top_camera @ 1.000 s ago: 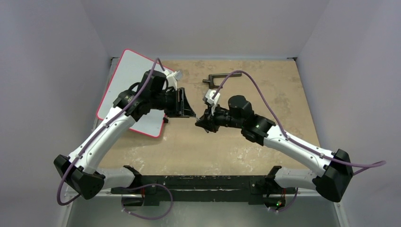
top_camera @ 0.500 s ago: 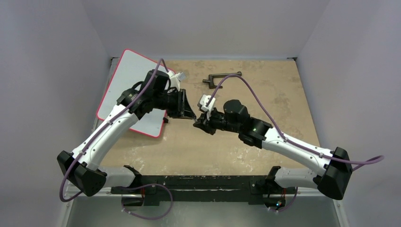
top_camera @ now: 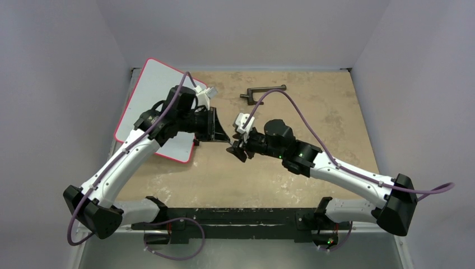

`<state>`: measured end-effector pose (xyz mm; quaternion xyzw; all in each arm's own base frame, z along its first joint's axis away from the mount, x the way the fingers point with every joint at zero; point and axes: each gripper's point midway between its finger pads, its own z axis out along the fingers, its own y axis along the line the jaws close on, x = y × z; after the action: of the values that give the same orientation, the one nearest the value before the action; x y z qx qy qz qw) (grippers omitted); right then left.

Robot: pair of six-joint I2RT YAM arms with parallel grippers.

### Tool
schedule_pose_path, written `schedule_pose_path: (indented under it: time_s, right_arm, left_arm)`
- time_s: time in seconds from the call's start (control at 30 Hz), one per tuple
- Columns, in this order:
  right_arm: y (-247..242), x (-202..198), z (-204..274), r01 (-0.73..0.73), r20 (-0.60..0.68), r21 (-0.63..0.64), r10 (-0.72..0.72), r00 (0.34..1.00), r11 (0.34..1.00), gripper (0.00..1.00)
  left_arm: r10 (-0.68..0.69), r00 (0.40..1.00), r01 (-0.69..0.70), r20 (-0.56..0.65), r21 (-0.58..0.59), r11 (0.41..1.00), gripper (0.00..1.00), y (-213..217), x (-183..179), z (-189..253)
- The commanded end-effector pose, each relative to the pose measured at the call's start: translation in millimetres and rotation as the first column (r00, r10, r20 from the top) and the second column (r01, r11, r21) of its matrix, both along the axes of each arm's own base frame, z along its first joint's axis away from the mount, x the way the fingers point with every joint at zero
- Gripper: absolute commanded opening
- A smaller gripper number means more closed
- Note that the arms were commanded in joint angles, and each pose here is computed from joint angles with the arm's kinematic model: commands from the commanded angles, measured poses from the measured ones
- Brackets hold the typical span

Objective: Write a sentence on the whiteboard
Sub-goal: Open the whiteboard marker at the center of the board.

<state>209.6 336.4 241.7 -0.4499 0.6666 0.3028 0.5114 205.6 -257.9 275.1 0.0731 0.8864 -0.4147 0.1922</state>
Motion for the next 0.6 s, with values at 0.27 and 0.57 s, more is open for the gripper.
schedule_pose_path:
  time_s: [0.27,0.57]
  right_arm:
    - [-15.2,23.6,78.8,0.193,-0.173,0.401,-0.133,0.976,0.896,0.94]
    - [-11.3,16.9,124.7,0.123,-0.293,0.615,0.081,0.953,0.779,0.99]
  left_arm:
    - [0.173,0.947,-0.117,0.270,-0.211,0.970,0.00,27.1,16.7,81.3]
    - [0.237,0.849,-0.056,0.473,-0.364,0.930,0.00,44.4,7.2,133.1]
